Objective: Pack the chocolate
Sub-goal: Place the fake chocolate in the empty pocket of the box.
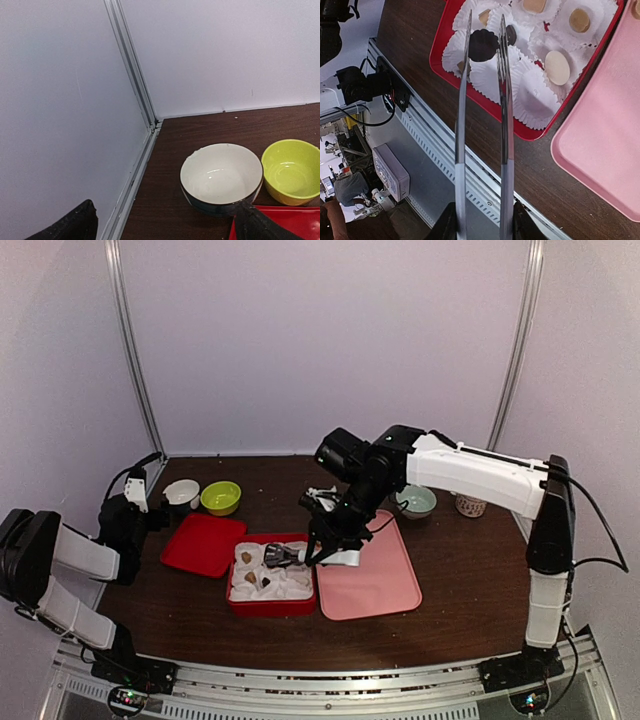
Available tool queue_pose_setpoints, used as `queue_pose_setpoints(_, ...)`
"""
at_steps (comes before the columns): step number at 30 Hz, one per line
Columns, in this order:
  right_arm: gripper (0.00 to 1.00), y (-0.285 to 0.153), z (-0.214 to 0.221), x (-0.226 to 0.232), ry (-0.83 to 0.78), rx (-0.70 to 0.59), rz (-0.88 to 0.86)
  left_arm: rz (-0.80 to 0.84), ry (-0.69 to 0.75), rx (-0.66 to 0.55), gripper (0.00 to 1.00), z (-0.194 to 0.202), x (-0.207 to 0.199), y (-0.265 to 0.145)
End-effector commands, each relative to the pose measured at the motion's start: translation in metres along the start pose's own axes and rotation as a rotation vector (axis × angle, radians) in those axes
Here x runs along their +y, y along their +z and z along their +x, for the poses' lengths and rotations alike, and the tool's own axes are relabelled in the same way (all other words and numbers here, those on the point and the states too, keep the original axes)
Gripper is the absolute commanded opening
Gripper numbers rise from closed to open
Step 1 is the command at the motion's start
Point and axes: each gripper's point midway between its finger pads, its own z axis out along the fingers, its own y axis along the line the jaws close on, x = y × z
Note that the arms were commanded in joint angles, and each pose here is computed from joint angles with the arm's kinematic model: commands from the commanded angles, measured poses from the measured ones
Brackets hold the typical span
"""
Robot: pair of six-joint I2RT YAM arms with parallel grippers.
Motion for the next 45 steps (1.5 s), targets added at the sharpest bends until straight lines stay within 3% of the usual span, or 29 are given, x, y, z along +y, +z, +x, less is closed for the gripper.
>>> queue_pose_setpoints(1, 0.26, 0.004, 0.016, 0.016, -0.016, 0.066, -0.039, -0.011, -0.018, -0.041, 0.98, -0.009, 0.004, 0.001)
queue_pose_setpoints(11, 0.27, 0.027, 0.025, 0.022, -0.013, 0.165, -0.062, -0.01, -0.018, -0.039, 0.98, -0.008, 0.004, 0.001)
queue_pose_setpoints(45, 0.35, 0.027, 0.028, 0.008, -0.021, 0.17, 0.01, -0.009, -0.018, -0.041, 0.98, -0.009, 0.003, 0.001)
